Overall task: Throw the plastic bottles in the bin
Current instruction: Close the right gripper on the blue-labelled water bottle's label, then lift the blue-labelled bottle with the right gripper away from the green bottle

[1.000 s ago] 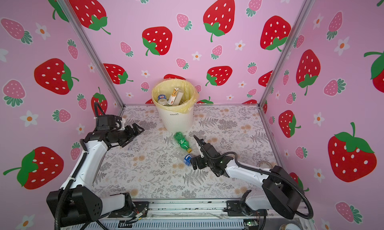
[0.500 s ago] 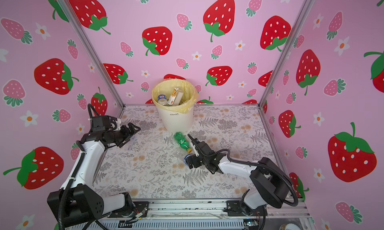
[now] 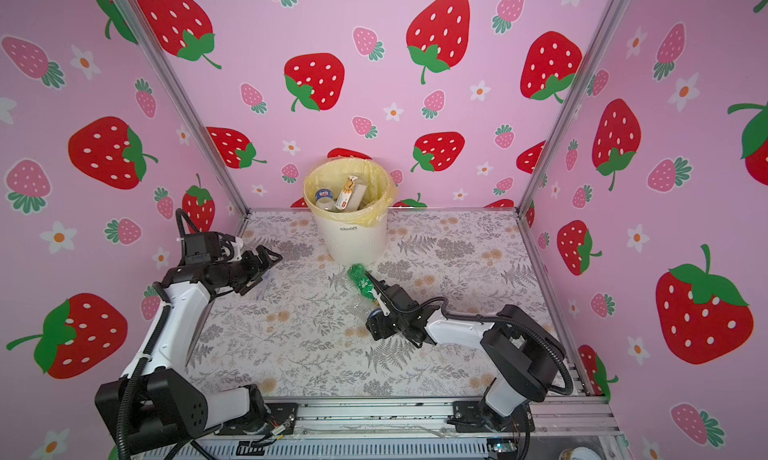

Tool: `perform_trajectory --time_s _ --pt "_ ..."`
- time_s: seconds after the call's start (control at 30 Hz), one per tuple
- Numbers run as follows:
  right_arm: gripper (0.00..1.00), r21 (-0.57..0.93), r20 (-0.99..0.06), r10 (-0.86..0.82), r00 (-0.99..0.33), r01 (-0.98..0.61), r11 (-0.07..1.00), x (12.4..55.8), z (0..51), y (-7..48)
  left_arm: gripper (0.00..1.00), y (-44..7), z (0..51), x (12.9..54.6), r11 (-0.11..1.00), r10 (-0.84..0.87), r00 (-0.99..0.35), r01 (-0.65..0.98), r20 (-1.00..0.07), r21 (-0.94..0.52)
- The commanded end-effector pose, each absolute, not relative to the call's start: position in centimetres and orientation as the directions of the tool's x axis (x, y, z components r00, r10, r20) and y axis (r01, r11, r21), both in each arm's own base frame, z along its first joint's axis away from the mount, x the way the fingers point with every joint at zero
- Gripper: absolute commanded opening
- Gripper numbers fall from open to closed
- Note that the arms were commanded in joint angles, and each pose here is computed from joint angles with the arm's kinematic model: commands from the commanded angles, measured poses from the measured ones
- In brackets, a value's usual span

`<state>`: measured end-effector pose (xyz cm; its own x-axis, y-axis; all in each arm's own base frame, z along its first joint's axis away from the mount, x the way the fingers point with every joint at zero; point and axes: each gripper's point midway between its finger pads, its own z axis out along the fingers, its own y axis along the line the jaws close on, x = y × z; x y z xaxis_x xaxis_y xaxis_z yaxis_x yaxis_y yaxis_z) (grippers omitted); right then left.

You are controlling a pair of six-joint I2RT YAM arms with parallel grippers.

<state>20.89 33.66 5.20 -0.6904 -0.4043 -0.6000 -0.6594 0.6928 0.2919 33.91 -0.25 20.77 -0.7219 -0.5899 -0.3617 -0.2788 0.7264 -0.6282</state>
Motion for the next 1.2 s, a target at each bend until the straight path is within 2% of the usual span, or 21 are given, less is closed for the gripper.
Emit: perform_trajectory --time_s 0.0,0.2,0.4,1.17 --pt "0.76 0.302 -0.615 -0.393 -0.683 -0.665 0.683 21.0 5.8 34.7 0.99 -0.5 20.6 33.8 0.714 -0.593 -0.727 -0.276 -0.346 -0.644" --pt "0.64 0.307 -0.617 -0.389 -0.684 -0.664 0.682 21.0 5.7 34.8 0.99 -0.4 20.6 33.8 0.712 -0.595 -0.727 -0.279 -0.343 -0.645" --pt "0.59 0.312 -0.618 -0.389 -0.683 -0.668 0.675 20.8 5.7 34.9 0.99 -0.4 20.6 33.8 0.713 -0.595 -0.726 -0.279 -0.345 -0.644" --pt "0.58 0.301 -0.708 -0.259 -0.657 -0.612 0.731 20.5 11.3 31.1 0.99 0.0 20.7 33.7 0.720 -0.596 -0.719 -0.283 -0.357 -0.633"
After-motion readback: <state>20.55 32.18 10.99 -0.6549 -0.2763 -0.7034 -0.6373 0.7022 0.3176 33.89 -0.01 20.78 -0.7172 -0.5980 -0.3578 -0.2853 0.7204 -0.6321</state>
